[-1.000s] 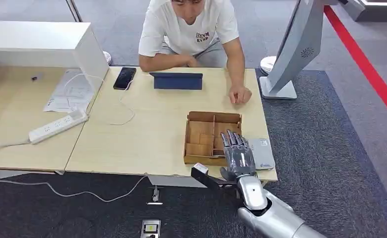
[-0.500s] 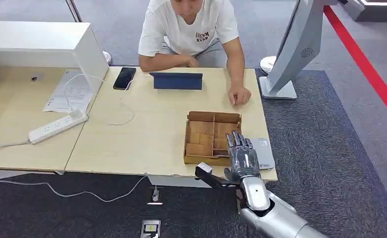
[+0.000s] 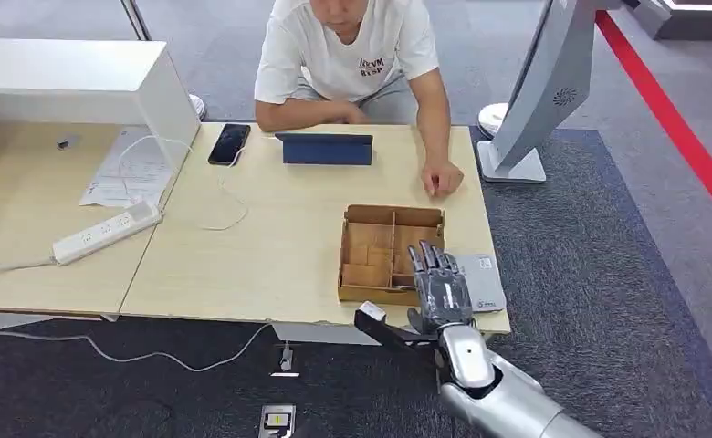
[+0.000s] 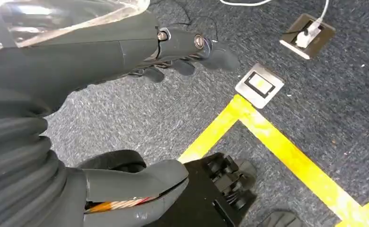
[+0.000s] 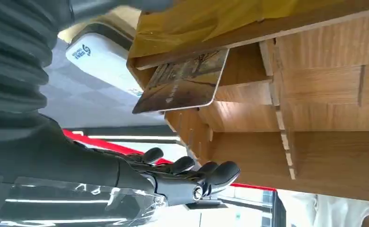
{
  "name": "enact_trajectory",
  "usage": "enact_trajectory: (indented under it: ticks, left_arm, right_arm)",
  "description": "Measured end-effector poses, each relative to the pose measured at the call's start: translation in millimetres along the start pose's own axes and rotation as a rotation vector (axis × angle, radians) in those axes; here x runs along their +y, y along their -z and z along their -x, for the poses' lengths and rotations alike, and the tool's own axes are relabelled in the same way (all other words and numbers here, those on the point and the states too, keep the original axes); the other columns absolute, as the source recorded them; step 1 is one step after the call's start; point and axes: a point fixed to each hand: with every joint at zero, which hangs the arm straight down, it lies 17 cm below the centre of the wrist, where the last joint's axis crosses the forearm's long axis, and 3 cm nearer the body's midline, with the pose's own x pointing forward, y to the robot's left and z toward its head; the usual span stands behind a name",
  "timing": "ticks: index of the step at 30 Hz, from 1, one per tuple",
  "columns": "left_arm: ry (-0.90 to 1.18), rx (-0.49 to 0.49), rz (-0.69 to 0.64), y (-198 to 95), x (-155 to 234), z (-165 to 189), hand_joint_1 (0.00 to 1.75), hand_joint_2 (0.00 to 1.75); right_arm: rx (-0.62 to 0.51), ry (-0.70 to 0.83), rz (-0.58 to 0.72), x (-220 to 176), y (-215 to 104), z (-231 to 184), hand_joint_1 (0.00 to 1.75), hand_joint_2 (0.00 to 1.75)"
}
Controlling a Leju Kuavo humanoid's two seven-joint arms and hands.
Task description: Pass the card to the sensor for recognition and then transmit it.
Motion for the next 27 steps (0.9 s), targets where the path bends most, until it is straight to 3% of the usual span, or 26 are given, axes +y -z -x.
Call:
enact_trajectory:
  ticks: [27]
  left_arm:
    - [-0.022,-0.001,0.000,-1,-1,2,0.00,1.75]
  right_arm:
    - [-0.027,0.019,-0.034,3,2,-13,1.75,1.75]
